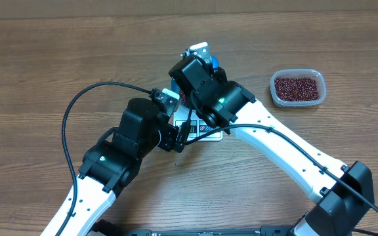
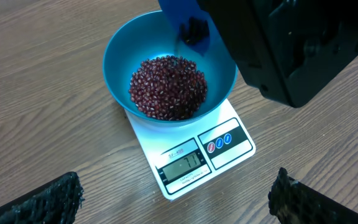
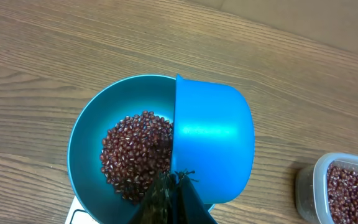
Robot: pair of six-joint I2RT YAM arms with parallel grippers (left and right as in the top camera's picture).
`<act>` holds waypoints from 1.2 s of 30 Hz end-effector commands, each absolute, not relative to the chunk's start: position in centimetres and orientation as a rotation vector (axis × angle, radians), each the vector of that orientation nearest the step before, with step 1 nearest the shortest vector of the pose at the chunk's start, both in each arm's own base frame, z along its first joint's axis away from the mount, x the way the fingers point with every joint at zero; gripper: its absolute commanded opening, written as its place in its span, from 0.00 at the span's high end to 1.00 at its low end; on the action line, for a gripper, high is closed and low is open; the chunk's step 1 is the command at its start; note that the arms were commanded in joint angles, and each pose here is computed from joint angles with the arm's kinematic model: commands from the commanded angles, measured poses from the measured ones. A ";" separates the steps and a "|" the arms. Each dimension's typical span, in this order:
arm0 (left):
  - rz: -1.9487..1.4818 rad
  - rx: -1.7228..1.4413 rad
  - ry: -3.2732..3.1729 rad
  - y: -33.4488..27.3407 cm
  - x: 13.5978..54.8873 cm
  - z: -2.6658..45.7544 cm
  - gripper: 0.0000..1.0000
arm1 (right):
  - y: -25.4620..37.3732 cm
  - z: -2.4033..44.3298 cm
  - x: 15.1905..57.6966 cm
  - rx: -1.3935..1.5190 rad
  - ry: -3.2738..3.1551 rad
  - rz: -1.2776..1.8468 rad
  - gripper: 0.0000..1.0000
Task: Scoop item into bowl and weigh 150g on scale
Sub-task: 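Hold the tipped blue cup over the bowl to empty it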
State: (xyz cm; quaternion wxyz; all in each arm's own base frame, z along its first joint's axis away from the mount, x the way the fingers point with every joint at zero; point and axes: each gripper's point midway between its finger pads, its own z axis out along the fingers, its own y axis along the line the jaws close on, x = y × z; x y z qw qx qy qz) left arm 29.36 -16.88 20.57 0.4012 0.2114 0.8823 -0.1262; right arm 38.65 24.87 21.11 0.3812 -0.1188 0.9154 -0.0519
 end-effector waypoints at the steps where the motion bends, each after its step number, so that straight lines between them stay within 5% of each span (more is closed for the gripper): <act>1: -0.321 0.527 2.246 -16.9 29.3 20.1 0.01 | 24.8 23.2 38.8 -0.274 2.287 -0.124 0.96; 36: -0.321 0.527 2.246 -16.9 29.3 20.1 0.00 | 23.3 26.6 39.5 -0.139 2.245 0.010 0.96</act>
